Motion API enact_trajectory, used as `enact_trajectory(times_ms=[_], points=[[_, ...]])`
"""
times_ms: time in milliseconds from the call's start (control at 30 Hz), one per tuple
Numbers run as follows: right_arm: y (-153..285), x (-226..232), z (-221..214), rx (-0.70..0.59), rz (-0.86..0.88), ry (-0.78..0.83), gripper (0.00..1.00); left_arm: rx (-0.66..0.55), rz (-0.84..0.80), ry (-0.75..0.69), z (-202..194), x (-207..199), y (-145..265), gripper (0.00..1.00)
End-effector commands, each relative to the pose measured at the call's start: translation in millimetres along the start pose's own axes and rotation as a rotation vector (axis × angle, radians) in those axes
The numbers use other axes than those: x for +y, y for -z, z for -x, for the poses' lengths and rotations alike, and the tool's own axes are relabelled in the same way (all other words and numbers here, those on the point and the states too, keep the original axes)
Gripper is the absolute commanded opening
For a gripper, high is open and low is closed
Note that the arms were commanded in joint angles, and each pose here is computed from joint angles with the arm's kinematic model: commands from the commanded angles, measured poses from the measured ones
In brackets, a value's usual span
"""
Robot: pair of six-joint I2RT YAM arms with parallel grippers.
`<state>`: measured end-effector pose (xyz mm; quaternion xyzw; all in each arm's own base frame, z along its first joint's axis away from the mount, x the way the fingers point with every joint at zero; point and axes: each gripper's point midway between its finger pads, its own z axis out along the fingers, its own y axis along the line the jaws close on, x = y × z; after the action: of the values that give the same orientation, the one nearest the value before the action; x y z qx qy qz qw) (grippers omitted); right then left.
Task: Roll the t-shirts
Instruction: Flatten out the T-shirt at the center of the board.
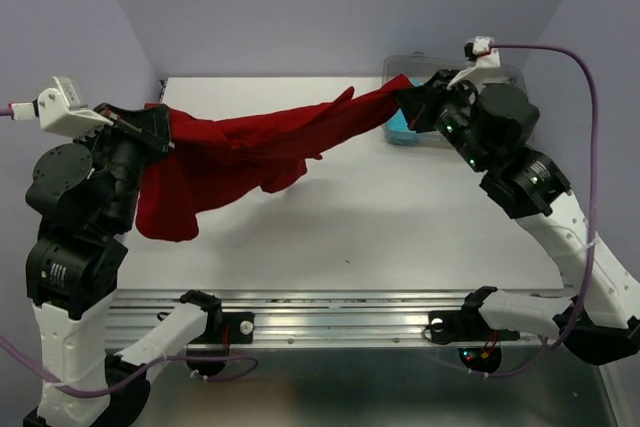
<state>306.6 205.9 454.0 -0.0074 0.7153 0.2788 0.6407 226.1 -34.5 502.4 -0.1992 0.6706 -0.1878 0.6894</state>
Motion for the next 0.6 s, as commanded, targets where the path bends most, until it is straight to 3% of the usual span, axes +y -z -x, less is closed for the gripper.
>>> enact_trajectory(times_ms=[0,200,333,567], points=[[55.1,29.3,82.1,-0.201,0.137,-0.047,0.01,-0.113,-0.161,0.033,43.5,-33.0,23.1,0.00],[110.5,44.7,133.5,-0.337,0.238,-0.070,0.01,-0.090,-0.336,0.044,58.0,-68.1,46.3,0.00],[140.9,43.9,159.6,-0.423,0.251,-0.069,0.01,-0.049,-0.366,0.037,42.5,-72.5,38.2,0.00],[92.6,-1.4,131.5,-0.382,-0.016,-0.008,0.01,0.091,-0.173,0.001,-28.4,-33.2,-20.5,0.00]])
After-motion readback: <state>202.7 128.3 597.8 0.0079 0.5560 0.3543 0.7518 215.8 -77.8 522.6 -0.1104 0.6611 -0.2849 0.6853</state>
